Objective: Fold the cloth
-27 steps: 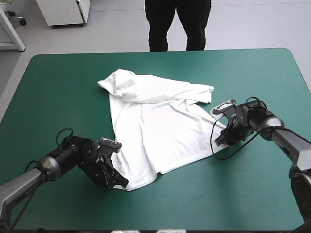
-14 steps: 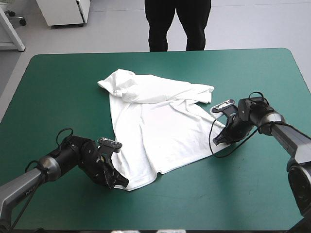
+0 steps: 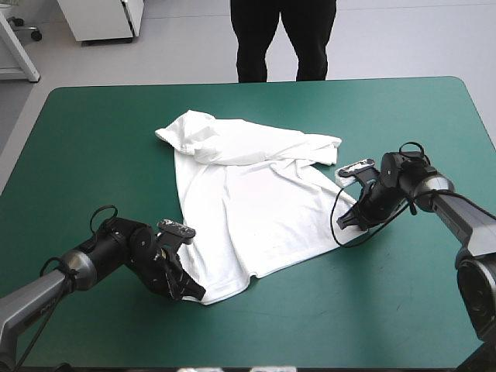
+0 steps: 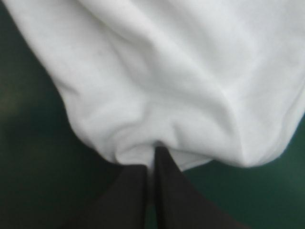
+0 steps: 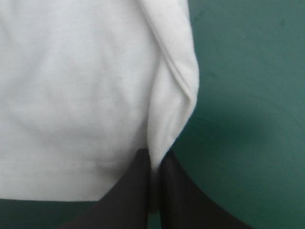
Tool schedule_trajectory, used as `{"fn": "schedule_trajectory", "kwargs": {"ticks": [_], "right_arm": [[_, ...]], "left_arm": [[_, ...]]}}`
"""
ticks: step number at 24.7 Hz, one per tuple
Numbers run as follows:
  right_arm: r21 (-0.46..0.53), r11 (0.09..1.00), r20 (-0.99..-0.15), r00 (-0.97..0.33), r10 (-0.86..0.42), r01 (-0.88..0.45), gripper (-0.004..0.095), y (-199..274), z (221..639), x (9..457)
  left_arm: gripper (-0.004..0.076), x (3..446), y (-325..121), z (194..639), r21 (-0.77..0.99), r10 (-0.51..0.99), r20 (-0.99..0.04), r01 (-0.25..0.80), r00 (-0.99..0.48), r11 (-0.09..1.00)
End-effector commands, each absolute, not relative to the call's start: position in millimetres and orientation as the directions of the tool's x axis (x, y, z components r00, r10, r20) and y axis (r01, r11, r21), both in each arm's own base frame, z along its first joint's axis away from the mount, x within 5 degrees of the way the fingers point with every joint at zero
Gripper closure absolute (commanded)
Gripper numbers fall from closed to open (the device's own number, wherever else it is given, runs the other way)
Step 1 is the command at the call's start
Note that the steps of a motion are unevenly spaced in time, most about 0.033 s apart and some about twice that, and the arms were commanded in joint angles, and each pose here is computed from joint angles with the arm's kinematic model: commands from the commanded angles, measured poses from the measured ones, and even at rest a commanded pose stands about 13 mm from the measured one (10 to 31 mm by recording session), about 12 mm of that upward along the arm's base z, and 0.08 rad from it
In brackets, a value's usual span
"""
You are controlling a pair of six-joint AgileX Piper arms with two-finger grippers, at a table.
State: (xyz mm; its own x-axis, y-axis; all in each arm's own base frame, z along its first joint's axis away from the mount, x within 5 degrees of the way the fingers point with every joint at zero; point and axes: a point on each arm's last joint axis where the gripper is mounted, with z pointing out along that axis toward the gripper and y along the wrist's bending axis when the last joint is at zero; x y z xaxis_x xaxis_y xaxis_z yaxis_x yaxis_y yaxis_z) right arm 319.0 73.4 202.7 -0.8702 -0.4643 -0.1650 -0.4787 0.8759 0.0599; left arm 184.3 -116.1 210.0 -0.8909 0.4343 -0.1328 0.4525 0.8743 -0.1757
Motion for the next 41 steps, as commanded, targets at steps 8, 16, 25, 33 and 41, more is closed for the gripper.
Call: {"fn": "schedule_trajectory", "kwargs": {"ticks": [8,16,25,33,41], "right_arm": [[0.202,0.845,-0.472,-0.805,-0.358,-0.494,0.0925,96.3,322.5,312.0],[0.041,0.879,-0.822,-0.516,-0.24,-0.474,0.0925,79.2,476.6,260.7],[-0.059,0.935,-0.997,0.074,-0.035,-0.35,0.0925,46.6,638.4,152.6],[-0.098,0.951,-0.851,0.52,0.072,-0.292,0.0925,25.8,698.0,66.1],[-0.096,0.951,-0.836,0.543,0.084,-0.294,0.0925,25.0,700.9,61.6]], "left_arm": [[0.0733,182.4,-109.9,384.1,-0.09,0.357,-0.628,0.52,-0.691,0.849],[0.0733,150.9,-85.7,531.2,0.026,0.234,-0.912,0.52,-0.338,0.854],[0.0733,84.1,-45.8,651.2,0.167,0.016,-0.942,0.427,0.334,0.889],[0.0733,35.8,-20.2,698.4,0.15,-0.144,-0.72,0.355,0.678,0.923],[0.0733,36.6,-22.5,702.4,0.157,-0.162,-0.683,0.359,0.712,0.92]]}}
